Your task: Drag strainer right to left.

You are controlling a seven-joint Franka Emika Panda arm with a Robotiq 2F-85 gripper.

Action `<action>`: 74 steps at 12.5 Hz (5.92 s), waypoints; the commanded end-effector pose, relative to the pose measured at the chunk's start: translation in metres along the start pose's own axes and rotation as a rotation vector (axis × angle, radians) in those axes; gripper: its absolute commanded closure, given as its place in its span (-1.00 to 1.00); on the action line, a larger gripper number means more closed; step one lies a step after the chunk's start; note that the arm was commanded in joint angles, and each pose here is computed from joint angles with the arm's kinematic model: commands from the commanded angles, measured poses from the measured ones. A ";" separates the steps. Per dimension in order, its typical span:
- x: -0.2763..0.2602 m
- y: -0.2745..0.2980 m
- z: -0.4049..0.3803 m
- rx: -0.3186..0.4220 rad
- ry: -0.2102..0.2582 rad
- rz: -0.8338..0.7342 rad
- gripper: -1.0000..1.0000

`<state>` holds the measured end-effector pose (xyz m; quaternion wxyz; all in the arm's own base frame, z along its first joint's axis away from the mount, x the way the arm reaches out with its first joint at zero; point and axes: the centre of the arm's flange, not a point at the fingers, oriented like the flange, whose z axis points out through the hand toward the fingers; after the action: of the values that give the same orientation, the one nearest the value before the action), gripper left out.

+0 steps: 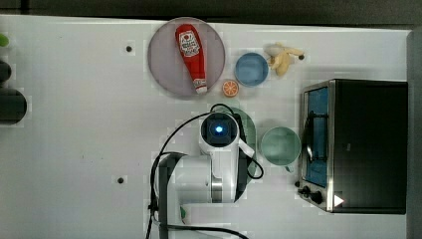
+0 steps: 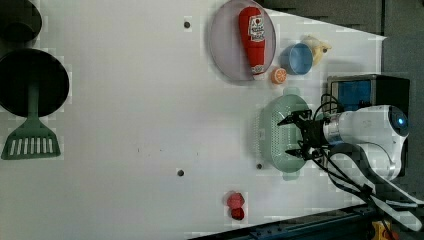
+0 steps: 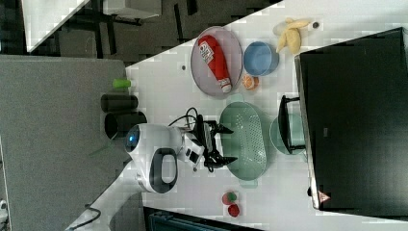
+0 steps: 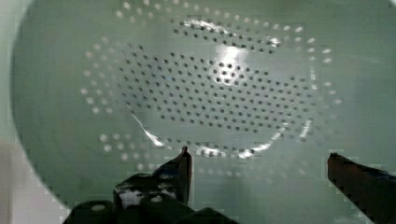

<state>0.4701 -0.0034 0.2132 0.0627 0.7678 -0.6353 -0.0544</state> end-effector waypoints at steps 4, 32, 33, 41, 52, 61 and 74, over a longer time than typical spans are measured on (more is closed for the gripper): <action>-0.015 -0.021 0.043 0.084 0.003 0.095 -1.00; -0.294 -0.063 0.048 0.066 -0.136 0.171 -1.00; -0.302 -0.062 0.049 0.064 -0.135 0.167 -1.00; -0.354 -0.064 0.051 0.061 -0.187 0.157 -1.00; -0.421 -0.080 0.053 0.083 -0.240 0.168 -1.00; -0.307 -0.098 -0.146 0.217 -0.068 -0.322 -1.00; 0.098 0.035 -0.372 0.212 0.080 -0.655 -1.00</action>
<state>0.4858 -0.1970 0.6029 -0.0288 0.8788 -0.4738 0.0487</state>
